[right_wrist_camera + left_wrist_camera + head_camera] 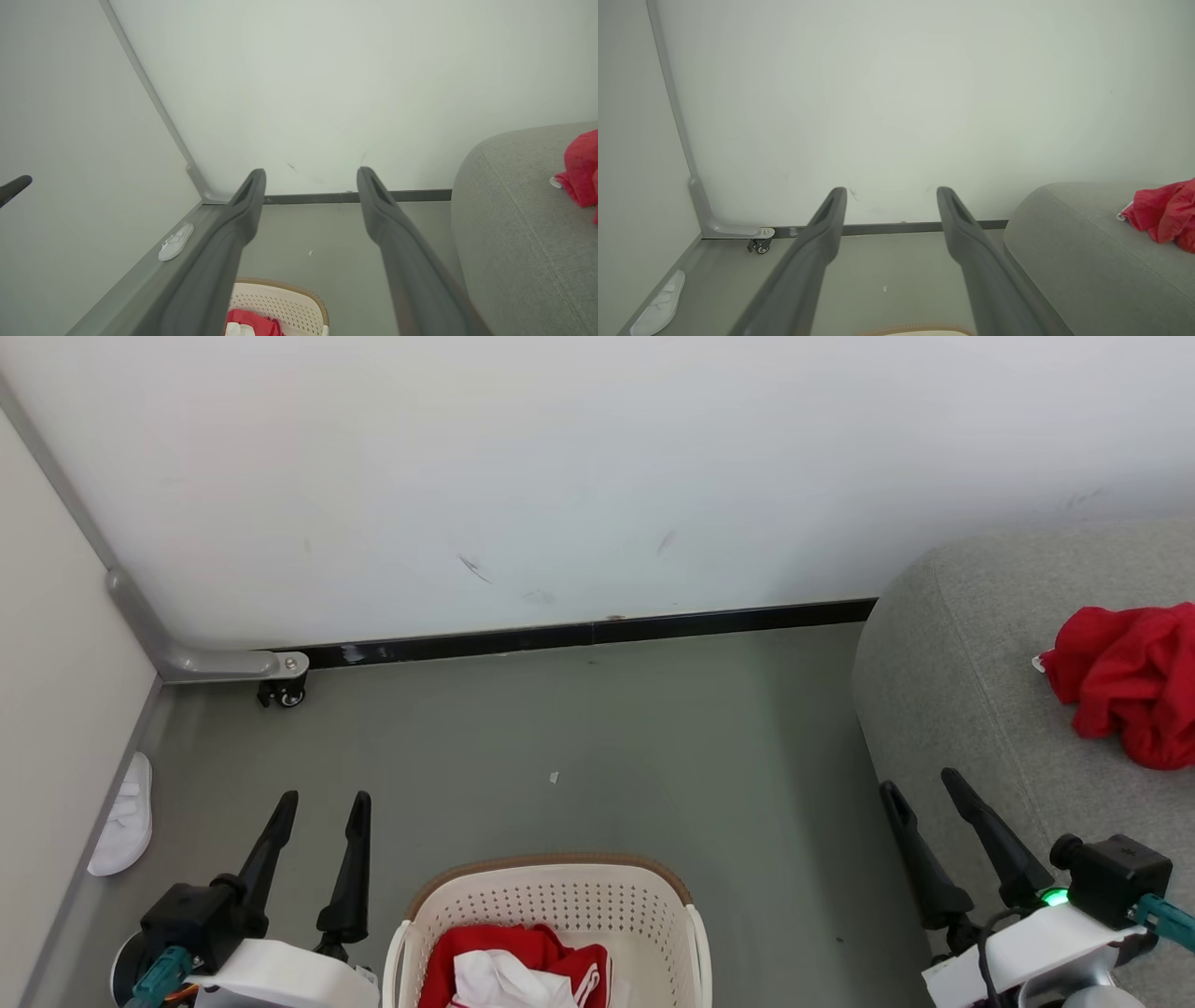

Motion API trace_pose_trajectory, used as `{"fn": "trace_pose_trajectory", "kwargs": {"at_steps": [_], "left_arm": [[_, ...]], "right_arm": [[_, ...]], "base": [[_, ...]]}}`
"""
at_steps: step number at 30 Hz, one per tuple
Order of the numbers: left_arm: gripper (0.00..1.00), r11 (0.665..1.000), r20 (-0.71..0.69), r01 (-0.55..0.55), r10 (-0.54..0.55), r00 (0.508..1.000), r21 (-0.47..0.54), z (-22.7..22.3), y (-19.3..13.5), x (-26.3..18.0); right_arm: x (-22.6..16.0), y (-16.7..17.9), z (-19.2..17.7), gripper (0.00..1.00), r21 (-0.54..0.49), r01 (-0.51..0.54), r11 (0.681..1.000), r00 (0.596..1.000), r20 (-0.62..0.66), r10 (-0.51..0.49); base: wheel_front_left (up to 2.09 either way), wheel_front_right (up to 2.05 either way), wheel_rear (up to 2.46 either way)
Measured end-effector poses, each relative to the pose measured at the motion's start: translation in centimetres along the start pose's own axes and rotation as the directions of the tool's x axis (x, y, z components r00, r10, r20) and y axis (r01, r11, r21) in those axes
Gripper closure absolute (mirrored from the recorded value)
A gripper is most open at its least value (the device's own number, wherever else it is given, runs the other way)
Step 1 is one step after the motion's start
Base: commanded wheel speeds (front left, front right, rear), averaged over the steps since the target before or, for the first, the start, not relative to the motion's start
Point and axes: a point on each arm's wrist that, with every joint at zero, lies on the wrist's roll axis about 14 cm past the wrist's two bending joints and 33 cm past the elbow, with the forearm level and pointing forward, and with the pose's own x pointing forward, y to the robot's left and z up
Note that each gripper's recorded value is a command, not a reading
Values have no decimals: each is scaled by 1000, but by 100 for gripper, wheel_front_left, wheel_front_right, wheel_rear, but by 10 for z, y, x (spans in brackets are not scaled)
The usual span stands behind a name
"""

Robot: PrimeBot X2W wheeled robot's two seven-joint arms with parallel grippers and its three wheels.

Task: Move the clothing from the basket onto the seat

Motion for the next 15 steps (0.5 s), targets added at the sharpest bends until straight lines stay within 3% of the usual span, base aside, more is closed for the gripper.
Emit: {"fn": "trace_pose_trajectory", "kwargs": {"at_steps": [15], "left_arm": [[0, 1000, 16, 7, -7, 1000, 2, 2, -2, 1]], "right_arm": [[-1, -2, 1, 0, 1, 8, 1000, 1000, 5, -8]], "base": [[0, 0, 0]]}}
